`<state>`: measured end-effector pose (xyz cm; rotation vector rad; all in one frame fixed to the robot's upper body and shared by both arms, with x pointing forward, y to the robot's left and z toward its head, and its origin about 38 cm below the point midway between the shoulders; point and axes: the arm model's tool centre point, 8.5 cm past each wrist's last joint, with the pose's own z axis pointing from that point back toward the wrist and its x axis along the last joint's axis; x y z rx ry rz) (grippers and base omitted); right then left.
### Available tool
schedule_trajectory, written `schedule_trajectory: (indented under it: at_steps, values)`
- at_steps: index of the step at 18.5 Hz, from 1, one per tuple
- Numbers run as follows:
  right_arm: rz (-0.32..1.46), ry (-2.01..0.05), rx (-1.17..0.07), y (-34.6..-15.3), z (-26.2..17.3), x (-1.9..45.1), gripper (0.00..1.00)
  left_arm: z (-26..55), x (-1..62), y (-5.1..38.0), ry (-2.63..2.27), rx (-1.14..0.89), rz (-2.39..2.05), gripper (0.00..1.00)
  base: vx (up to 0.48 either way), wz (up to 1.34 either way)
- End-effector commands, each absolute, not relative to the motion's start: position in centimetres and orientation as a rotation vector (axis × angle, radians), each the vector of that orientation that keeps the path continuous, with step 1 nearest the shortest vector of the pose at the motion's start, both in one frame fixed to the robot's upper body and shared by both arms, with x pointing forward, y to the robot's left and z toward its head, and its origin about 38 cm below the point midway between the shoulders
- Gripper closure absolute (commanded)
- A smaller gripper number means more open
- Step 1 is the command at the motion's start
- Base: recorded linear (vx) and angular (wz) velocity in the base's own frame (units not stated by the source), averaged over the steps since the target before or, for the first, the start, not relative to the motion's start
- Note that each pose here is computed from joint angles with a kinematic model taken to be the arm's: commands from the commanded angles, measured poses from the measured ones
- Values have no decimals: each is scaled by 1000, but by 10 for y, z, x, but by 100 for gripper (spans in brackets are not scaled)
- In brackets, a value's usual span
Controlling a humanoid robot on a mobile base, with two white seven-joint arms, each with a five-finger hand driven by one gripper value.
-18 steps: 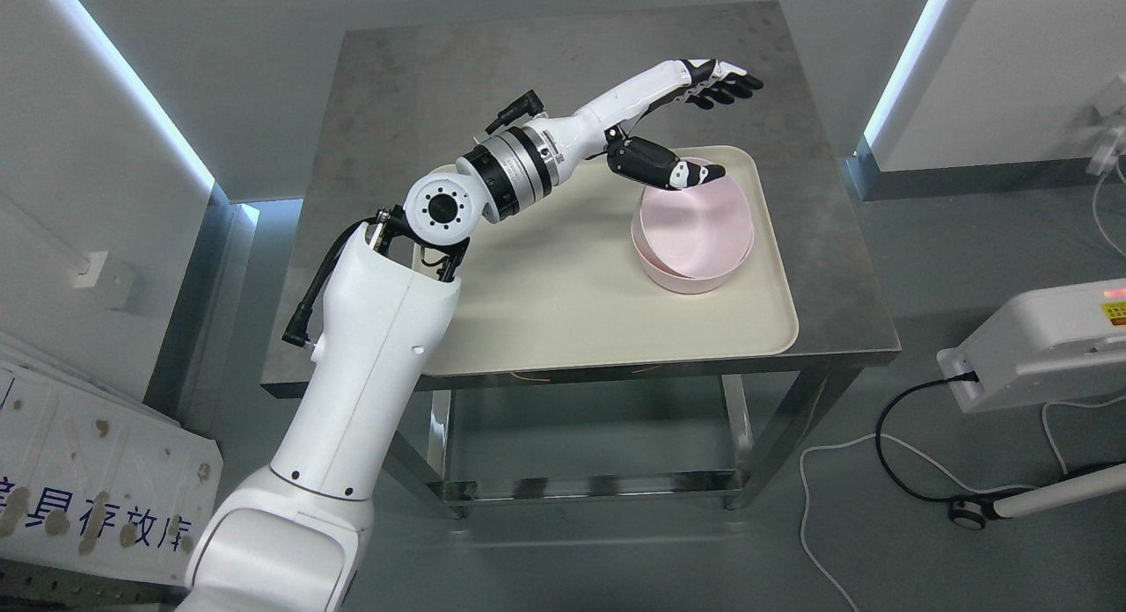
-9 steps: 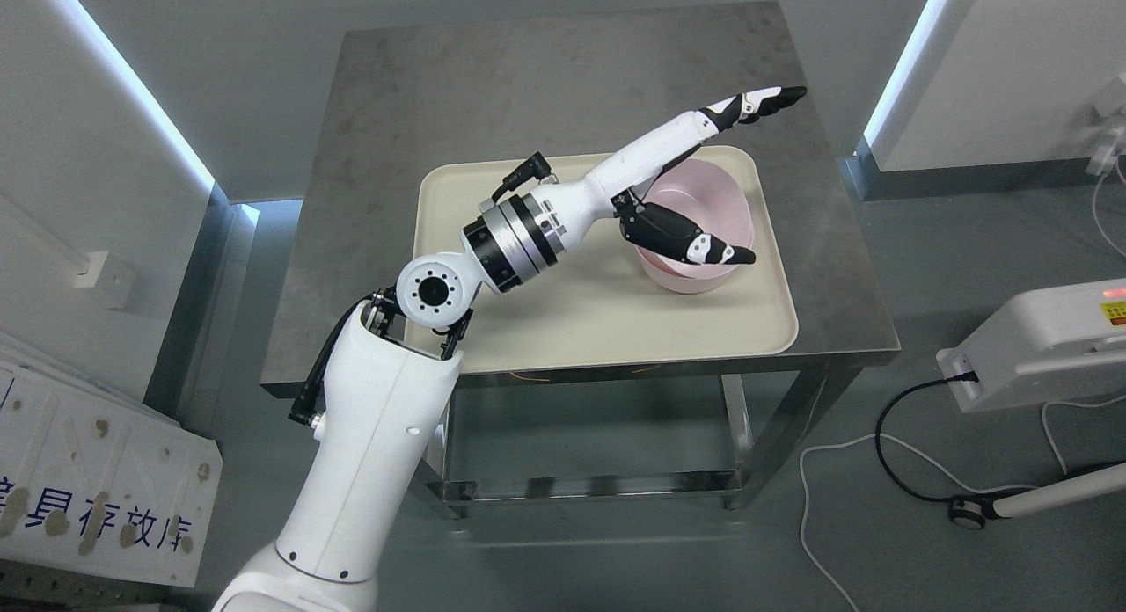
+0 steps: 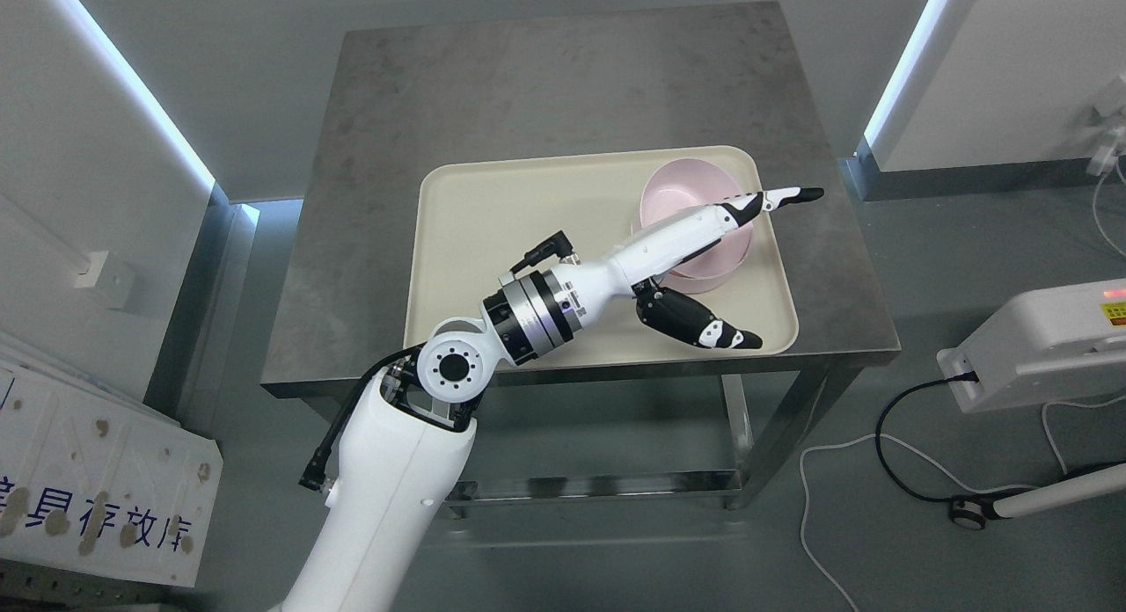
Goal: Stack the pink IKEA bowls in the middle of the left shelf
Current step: 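Release the stacked bowls and reposition the left hand beside them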
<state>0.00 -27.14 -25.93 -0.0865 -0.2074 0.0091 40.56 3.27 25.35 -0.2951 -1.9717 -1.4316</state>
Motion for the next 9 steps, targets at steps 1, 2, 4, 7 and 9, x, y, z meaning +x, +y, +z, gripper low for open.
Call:
schedule_trajectory:
  at_steps: [1,2,4,7,9]
  values:
    - [6,-225,-105,-283,-258,6,0,242,402,36,-1866,-31,-1558,0,0,0]
    - [6,-225,-105,-283,-258,6,0,243,405,38,-1850,8,-1557,0,0,0]
    - [6,-225,-105,-283,-258,6,0,247,415,50,-1820,95,-1548,0,0,0]
    - [6,-225,-105,-283,-258,6,0,248,429,72,-1770,209,-1563,0,0,0]
    - [6,-225,-105,-283,-258,6,0,248,432,82,-1754,240,-1564,1,0,0]
